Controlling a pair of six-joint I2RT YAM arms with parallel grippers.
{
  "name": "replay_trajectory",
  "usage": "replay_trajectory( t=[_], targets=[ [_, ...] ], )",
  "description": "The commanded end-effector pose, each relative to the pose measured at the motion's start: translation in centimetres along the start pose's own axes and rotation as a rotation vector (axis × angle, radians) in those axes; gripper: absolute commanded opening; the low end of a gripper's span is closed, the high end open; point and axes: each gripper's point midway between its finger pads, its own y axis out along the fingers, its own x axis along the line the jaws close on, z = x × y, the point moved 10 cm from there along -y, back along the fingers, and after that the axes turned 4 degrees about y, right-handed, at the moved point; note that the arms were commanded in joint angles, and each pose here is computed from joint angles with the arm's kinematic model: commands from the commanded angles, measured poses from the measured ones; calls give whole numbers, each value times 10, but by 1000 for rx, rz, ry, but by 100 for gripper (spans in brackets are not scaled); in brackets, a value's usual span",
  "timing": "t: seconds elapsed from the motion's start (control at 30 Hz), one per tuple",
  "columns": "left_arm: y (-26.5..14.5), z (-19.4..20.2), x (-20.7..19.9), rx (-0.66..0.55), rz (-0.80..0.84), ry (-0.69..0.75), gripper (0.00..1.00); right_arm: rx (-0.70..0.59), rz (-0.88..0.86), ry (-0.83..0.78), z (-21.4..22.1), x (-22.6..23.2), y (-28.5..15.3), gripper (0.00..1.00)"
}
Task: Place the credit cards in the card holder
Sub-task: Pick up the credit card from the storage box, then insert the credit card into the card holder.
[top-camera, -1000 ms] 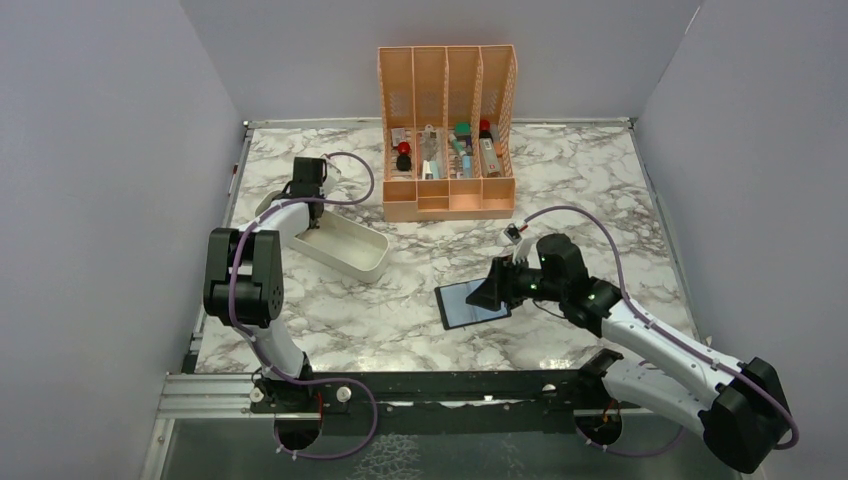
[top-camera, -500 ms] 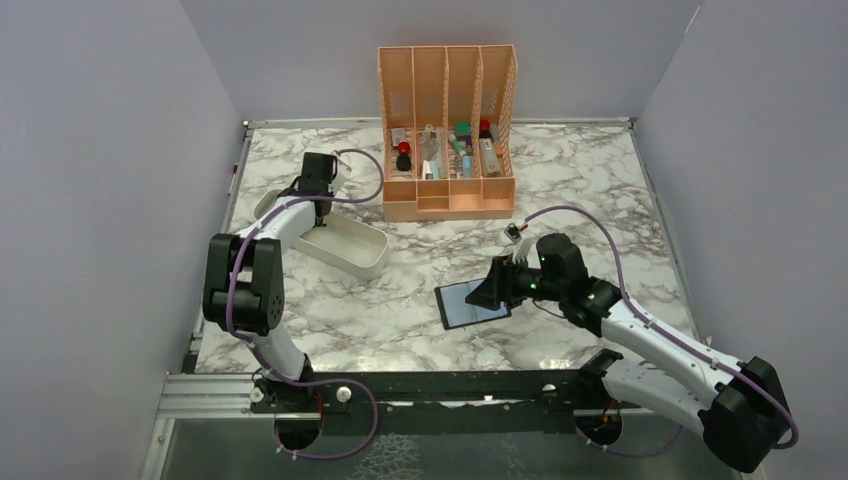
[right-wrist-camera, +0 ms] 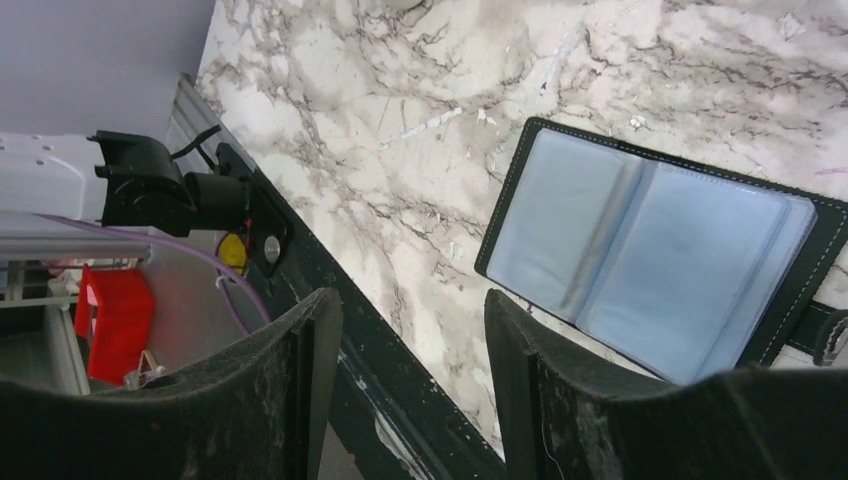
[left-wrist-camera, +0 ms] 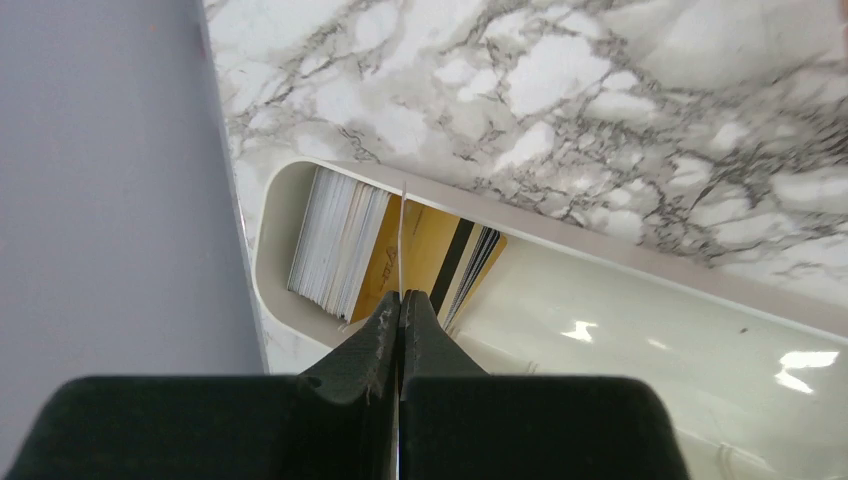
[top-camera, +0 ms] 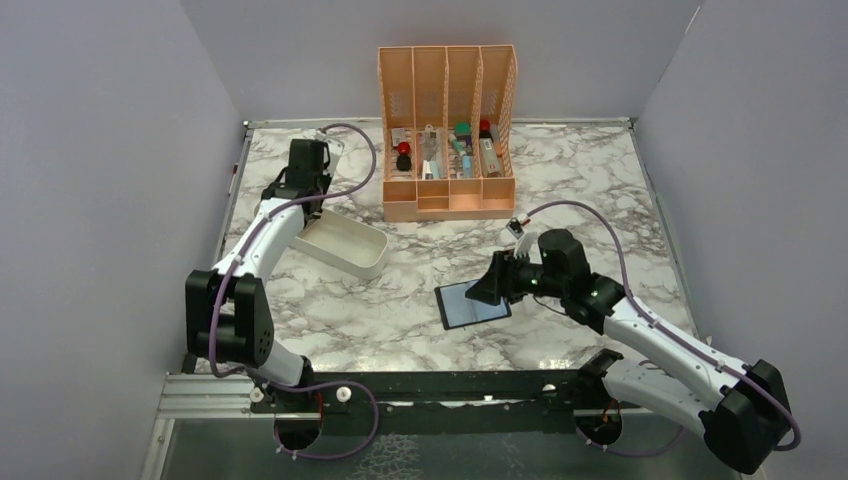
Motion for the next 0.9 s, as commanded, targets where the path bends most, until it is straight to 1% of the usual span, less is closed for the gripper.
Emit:
replay_trajectory(
  t=[0.0, 0.07, 0.17, 0.27, 0.3, 0.4, 0.47, 0.5, 0.6, 0.67, 0.73, 0.87],
  targets=[
    [-43, -26, 12, -151, -10, -288, 0, -59, 52, -23, -10, 5, -7, 59],
    [-61, -34, 12, -220, 45, -392, 0, -70, 105, -23, -11, 2, -10, 59],
    [-84, -45, 9, -312, 162, -494, 0, -93, 186, -20, -13, -1, -14, 59],
    [-101, -54, 1, -354, 305, -627, 0, -103, 242, -15, -14, -5, -15, 59],
    [-106, -57, -5, -362, 390, -670, 0, -106, 266, -9, -15, -6, -15, 59],
    [-120, -63, -29, -401, 726, -715, 0, -119, 365, 13, -15, -15, -14, 59],
    [-127, -61, -44, -419, 878, -749, 0, -122, 415, 23, -13, -22, -11, 59],
    [-131, -58, -51, -423, 911, -766, 0, -121, 429, 22, -13, -25, -9, 58],
    [-133, -49, -74, -428, 943, -833, 0, -97, 483, 15, -12, -34, 0, 55],
    [-134, -46, -96, -454, 1020, -857, 0, -78, 527, 18, -13, -40, 6, 53],
    [-134, -42, -121, -422, 1092, -857, 0, -56, 546, 13, -14, -45, 13, 52],
    [-133, -35, -162, -351, 1115, -839, 0, 13, 583, 13, -14, -53, 27, 52]
  ],
)
